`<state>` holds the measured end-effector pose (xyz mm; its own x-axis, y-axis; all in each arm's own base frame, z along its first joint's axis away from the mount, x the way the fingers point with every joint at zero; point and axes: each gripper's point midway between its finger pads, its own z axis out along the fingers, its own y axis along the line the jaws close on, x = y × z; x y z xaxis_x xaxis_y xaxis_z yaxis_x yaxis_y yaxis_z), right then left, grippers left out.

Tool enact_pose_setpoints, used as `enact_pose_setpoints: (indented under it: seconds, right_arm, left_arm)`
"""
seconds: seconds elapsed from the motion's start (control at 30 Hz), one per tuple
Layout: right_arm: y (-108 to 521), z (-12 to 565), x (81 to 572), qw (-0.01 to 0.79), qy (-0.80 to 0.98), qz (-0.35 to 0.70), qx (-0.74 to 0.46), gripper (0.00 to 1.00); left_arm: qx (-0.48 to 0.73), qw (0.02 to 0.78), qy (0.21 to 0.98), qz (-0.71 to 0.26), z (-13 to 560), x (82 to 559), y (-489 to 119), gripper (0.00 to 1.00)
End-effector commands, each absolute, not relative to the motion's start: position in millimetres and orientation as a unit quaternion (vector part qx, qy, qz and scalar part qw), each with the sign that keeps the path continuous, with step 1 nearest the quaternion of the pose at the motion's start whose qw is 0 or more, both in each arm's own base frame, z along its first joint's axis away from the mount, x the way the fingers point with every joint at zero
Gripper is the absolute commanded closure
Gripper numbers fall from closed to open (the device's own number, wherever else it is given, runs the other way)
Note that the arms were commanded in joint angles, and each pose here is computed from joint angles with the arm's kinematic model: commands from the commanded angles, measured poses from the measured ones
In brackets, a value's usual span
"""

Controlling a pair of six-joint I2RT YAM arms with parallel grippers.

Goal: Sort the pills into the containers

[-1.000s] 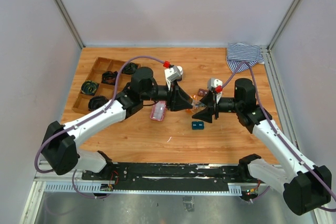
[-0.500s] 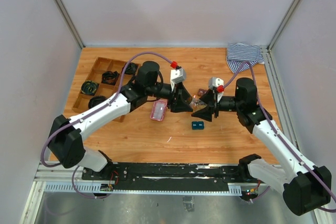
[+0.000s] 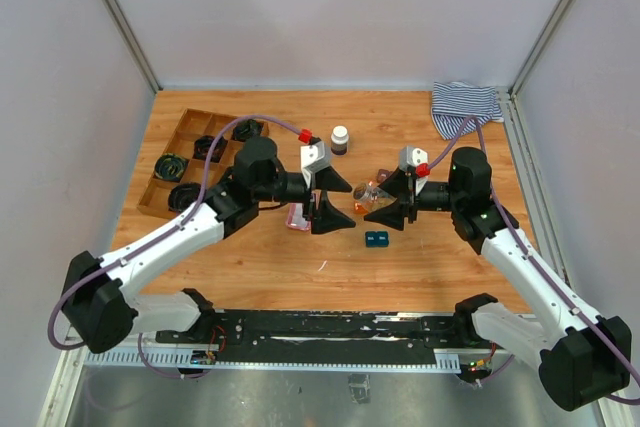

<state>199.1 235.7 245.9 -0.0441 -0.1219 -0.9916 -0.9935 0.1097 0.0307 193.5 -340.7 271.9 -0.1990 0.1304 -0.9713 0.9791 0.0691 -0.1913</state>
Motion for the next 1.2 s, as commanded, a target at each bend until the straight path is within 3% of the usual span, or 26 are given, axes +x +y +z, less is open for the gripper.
enact_pose_setpoints:
  seconds: [0.0,0.17,0.33,0.5,0.83,1.17]
  right_arm:
    - [237.3,262.3,196.7,0.503,0.537,0.448,-0.508,0.99]
    - [236.2,262.2,197.5,0.504,0.536,0.446,-0.509,0.99]
    - [236.0,259.3,198.8,0.502,0.539,0.446,-0.509,0.99]
    - [235.7,257.2,200.8,0.501,0.542,0.444,-0.508,0.99]
    - [235.7,255.0,202.4,0.500,0.545,0.442,-0.508,0.99]
    - [235.7,254.8,202.3,0.499,0.546,0.442,-0.507,1.00]
  left_arm:
    - [0.438,0.456,0.584,-0.509,283.3,188.3,-332.4,0.02]
    - [0.332,0.486,0.613,-0.526,302.6,196.3,-313.8,0.01]
    - [0.207,0.520,0.592,-0.580,337.1,196.1,-293.6,0.01]
    - [0.101,0.508,0.611,-0.599,345.7,208.1,-284.2,0.17]
    - [0.092,0.518,0.678,-0.514,336.8,219.0,-313.1,0.19]
    - [0.127,0.488,0.695,-0.513,326.1,217.1,-337.5,0.32]
